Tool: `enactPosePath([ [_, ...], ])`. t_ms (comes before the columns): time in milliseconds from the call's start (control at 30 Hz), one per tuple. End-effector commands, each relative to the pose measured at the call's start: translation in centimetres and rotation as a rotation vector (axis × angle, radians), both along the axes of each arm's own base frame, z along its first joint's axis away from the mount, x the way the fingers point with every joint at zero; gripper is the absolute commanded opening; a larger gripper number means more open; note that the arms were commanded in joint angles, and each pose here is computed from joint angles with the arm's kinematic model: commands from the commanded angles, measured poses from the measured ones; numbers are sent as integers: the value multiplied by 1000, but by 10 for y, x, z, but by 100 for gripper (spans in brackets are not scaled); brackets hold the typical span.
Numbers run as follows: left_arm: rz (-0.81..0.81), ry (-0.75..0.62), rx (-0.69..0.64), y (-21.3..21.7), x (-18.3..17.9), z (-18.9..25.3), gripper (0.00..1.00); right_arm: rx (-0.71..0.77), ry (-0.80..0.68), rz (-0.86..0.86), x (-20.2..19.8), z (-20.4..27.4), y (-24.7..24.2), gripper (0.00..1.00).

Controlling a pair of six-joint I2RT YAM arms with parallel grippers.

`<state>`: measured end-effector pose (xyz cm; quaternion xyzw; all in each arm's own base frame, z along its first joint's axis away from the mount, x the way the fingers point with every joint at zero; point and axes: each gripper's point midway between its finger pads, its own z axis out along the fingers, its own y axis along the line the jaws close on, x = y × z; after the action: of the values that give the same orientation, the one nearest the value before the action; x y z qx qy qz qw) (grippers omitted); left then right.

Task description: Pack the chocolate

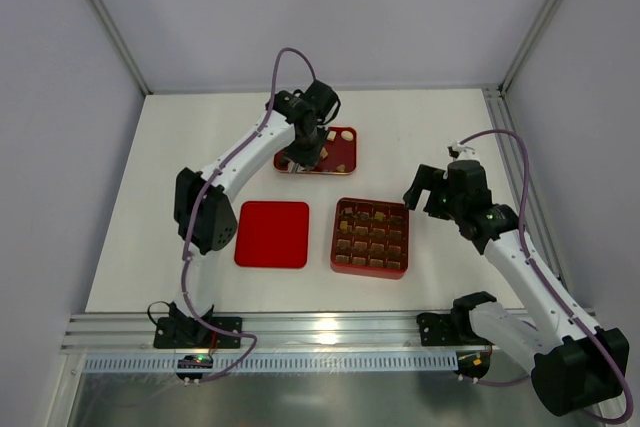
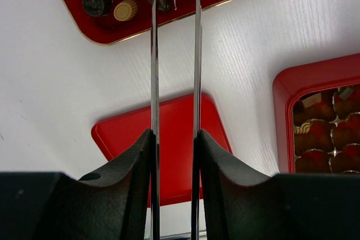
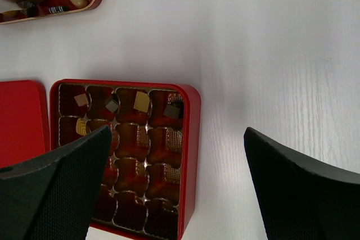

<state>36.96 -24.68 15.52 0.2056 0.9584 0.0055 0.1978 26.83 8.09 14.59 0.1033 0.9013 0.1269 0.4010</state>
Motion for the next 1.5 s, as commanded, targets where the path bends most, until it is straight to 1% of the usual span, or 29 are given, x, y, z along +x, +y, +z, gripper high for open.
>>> enactPosePath([
  [0,1,-64,-49,1,5,26,33,-1,-58,-9,6,20,-2,100],
  [500,31,-113,-58,0,15,39,29,-3,-61,-7,7,21,-2,100],
  [867,35,-125,-74,-3,17,46,28,-6,-64,-8,8,22,-3,100],
  [1000,33,-124,-79,-3,15,49,27,-4,-66,-11,9,21,-2,100],
  [1467,28,-144,-158,-6,-1,75,27,-4,-73,-21,15,24,-2,100],
])
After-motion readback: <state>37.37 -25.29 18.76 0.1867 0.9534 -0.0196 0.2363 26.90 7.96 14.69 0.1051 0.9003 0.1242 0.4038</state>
